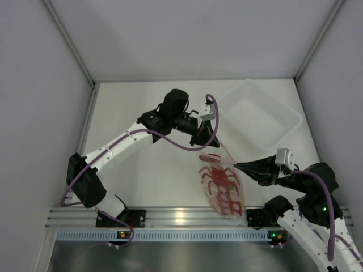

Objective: Open the zip-top bag and remove the fake food

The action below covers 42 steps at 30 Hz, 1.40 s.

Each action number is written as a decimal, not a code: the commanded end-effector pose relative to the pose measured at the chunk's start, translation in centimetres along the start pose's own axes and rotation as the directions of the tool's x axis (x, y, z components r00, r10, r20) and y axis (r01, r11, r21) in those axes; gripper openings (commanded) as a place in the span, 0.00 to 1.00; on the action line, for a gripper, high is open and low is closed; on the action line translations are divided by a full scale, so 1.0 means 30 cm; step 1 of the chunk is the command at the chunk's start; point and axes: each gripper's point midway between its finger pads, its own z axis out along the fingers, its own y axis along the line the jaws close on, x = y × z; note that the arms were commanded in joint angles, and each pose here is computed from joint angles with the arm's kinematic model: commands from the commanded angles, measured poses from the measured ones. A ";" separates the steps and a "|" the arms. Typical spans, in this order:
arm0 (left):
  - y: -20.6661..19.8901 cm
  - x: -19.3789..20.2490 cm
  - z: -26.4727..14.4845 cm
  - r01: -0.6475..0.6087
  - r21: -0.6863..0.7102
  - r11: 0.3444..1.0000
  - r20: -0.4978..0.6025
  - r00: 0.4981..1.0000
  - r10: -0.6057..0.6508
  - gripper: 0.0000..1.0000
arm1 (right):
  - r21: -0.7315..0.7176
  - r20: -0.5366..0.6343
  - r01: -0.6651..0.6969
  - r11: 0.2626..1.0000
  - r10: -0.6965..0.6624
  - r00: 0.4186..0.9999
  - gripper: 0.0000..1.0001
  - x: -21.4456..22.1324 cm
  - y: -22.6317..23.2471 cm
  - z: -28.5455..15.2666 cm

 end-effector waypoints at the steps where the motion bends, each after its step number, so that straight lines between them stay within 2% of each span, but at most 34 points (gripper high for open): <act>1: 0.010 -0.096 -0.034 -0.090 -0.081 0.993 0.041 0.995 0.093 0.00 | 0.031 0.074 0.081 0.996 -0.084 0.994 0.00 -0.084 -0.015 -0.005; 4: 0.040 -0.129 -0.068 -0.098 -0.194 0.976 0.040 0.993 0.108 0.00 | 0.085 0.073 0.062 0.994 -0.069 0.995 0.01 -0.084 -0.046 -0.006; 5: 0.048 -0.139 -0.082 -0.099 -0.227 0.969 0.040 0.993 0.111 0.00 | 0.103 0.073 0.057 0.993 -0.064 0.995 0.18 -0.084 -0.057 -0.007; 7: 0.059 -0.154 -0.114 -0.112 -0.301 0.947 0.037 0.991 0.129 0.00 | 0.131 0.078 0.024 0.991 -0.035 0.996 0.22 -0.087 -0.072 -0.006; 10: 0.093 -0.183 -0.169 -0.096 -0.427 0.899 0.042 0.991 0.126 0.00 | 0.141 0.086 0.004 0.990 -0.016 0.996 0.37 -0.089 -0.078 -0.005; 14: 0.121 -0.223 -0.247 -0.069 -0.564 0.823 0.057 0.991 0.122 0.00 | 0.197 0.094 -0.014 0.980 -0.005 0.996 0.51 -0.093 -0.110 -0.010; 16: 0.131 -0.236 -0.291 -0.046 -0.627 0.778 0.061 0.992 0.108 0.00 | 0.232 0.098 -0.033 0.972 0.010 0.995 0.53 -0.091 -0.130 -0.013; 18: 0.146 -0.249 -0.333 -0.020 -0.685 0.728 0.063 0.994 0.087 0.00 | 0.276 0.106 -0.059 0.959 0.031 0.994 0.67 -0.089 -0.157 -0.017; 19: 0.142 -0.239 -0.333 -0.007 -0.684 0.730 0.064 0.996 0.070 0.00 | 0.296 0.109 -0.073 0.952 0.042 0.993 0.72 -0.087 -0.169 -0.019; 20: 0.158 -0.257 -0.364 0.005 -0.726 0.687 0.071 0.995 0.067 0.00 | 0.314 0.119 -0.101 0.944 0.066 0.991 0.79 -0.086 -0.179 -0.021; 22: 0.174 -0.265 -0.397 0.039 -0.768 0.639 0.090 0.995 0.048 0.00 | 0.390 0.144 -0.146 0.909 0.097 0.985 0.87 -0.085 -0.226 -0.033; 23: 0.194 -0.274 -0.435 0.058 -0.813 0.579 0.104 0.994 0.045 0.00 | 0.411 0.169 -0.201 0.889 0.143 0.975 0.99 -0.087 -0.239 -0.036; 25: 0.218 -0.282 -0.470 0.105 -0.852 0.514 0.139 0.990 0.027 0.00 | 0.492 0.208 -0.290 0.821 0.213 0.955 0.99 -0.070 -0.290 -0.054; 26: 0.253 -0.291 -0.545 0.163 -0.910 0.382 0.185 0.983 0.020 0.00 | 0.507 0.232 -0.353 0.786 0.270 0.934 0.99 -0.060 -0.307 -0.050; 28: 0.282 -0.277 -0.591 0.263 -0.926 0.269 0.271 0.963 -0.009 0.00 | 0.495 0.223 -0.397 0.773 0.329 0.918 0.99 -0.038 -0.307 -0.028; 29: 0.302 -0.247 -0.620 0.357 -0.917 0.179 0.357 0.933 -0.031 0.00 | 0.482 0.224 -0.514 0.710 0.467 0.855 0.99 0.021 -0.318 0.018; 30: 0.304 -0.247 -0.627 0.359 -0.918 0.167 0.359 0.933 -0.027 0.00 | 0.482 0.224 -0.515 0.709 0.469 0.854 0.99 0.021 -0.318 0.018; 32: 0.319 -0.209 -0.619 0.441 -0.889 0.123 0.437 0.898 -0.057 0.00 | 0.518 0.253 -0.580 0.628 0.536 0.806 0.99 0.073 -0.349 0.024; 33: 0.321 -0.202 -0.612 0.466 -0.876 0.122 0.462 0.885 -0.064 0.00 | 0.536 0.264 -0.617 0.576 0.579 0.771 0.99 0.109 -0.364 0.031; 34: 0.329 -0.180 -0.614 0.513 -0.854 0.087 0.508 0.858 -0.073 0.00 | 0.567 0.280 -0.626 0.535 0.590 0.757 0.99 0.138 -0.386 0.025; 36: 0.331 -0.162 -0.609 0.559 -0.827 0.059 0.554 0.829 -0.077 0.00 | 0.586 0.295 -0.658 0.472 0.632 0.717 0.93 0.182 -0.402 0.032; 37: 0.334 -0.159 -0.632 0.606 -0.795 0.005 0.605 0.795 -0.050 0.00 | 0.590 0.298 -0.668 0.453 0.647 0.702 0.92 0.200 -0.404 0.036; 38: 0.332 -0.135 -0.608 0.614 -0.789 -0.003 0.613 0.788 -0.054 0.00 | 0.593 0.300 -0.684 0.425 0.671 0.678 0.88 0.221 -0.410 0.048; 40: 0.318 -0.122 -0.591 0.650 -0.758 -0.049 0.651 0.759 0.001 0.00 | 0.583 0.278 -0.696 0.420 0.702 0.656 0.84 0.235 -0.403 0.069; 42: 0.308 -0.118 -0.556 0.660 -0.748 -0.064 0.660 0.751 0.034 0.00 | 0.588 0.258 -0.705 0.398 0.733 0.629 0.76 0.254 -0.403 0.089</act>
